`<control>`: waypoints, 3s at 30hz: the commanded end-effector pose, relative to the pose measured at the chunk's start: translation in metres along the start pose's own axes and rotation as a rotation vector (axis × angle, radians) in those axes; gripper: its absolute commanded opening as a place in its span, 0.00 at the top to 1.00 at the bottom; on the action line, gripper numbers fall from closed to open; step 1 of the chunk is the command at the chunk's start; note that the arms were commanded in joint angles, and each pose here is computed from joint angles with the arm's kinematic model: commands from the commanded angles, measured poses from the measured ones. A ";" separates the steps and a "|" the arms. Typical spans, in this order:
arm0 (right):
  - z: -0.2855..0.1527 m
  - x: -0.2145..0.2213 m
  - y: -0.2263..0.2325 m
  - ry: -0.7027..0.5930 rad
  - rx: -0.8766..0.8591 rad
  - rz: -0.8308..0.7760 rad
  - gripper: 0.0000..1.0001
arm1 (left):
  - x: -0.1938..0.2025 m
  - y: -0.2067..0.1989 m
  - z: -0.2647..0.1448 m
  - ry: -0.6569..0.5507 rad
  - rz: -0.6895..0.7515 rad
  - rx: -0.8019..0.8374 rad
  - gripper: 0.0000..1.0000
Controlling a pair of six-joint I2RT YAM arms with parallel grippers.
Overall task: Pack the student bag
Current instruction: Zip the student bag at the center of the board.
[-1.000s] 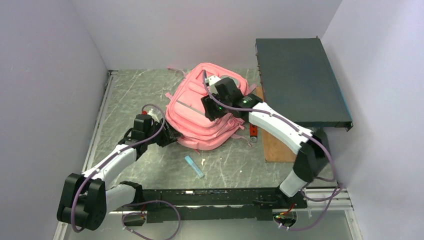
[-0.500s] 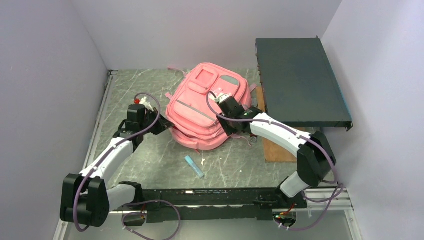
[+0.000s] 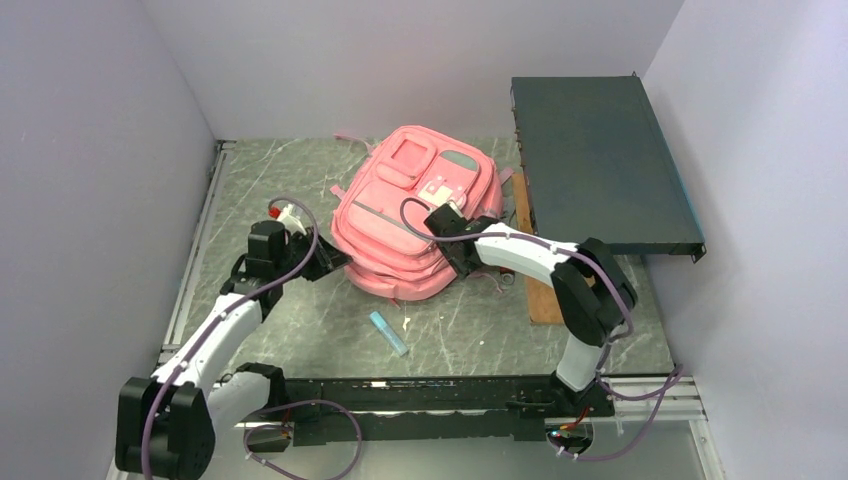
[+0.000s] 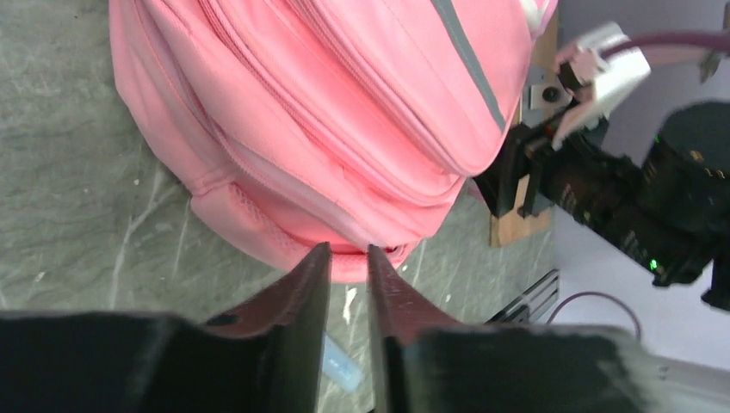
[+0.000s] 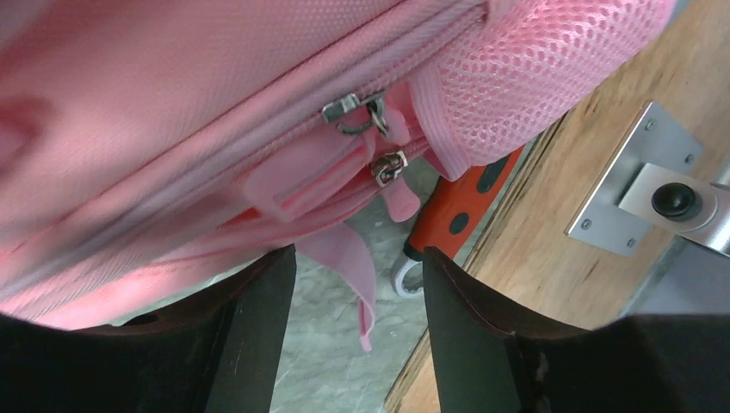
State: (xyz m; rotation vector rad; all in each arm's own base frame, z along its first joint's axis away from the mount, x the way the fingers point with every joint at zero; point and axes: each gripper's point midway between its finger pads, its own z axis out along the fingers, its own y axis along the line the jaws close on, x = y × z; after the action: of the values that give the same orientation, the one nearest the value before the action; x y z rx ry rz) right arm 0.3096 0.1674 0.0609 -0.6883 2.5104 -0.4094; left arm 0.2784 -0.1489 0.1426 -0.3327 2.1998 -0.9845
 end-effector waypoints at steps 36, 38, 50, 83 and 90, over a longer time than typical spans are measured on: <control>-0.029 -0.100 0.037 -0.398 -0.172 0.034 1.00 | 0.015 0.002 -0.008 -0.011 -0.030 0.049 0.32; -0.034 -0.084 0.034 -0.366 -0.165 0.019 1.00 | 0.020 -0.007 -0.006 0.016 -0.036 0.108 0.33; -0.108 -0.044 0.112 -0.361 -0.775 0.040 1.00 | 0.023 0.012 0.028 0.027 -0.113 0.121 0.40; -0.137 -0.083 0.148 -0.367 -0.877 0.243 0.45 | 0.032 -0.023 -0.036 -0.087 0.160 0.103 0.27; -0.126 -0.073 0.102 -0.394 -0.736 0.409 0.43 | 0.058 -0.032 -0.011 0.000 0.203 0.050 0.37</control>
State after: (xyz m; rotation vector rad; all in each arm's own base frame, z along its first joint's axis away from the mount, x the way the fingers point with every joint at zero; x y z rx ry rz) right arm 0.2426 0.3366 0.1481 -0.5911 2.2995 0.8452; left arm 0.2201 -0.1809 0.1408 -0.0974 2.1413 -0.9698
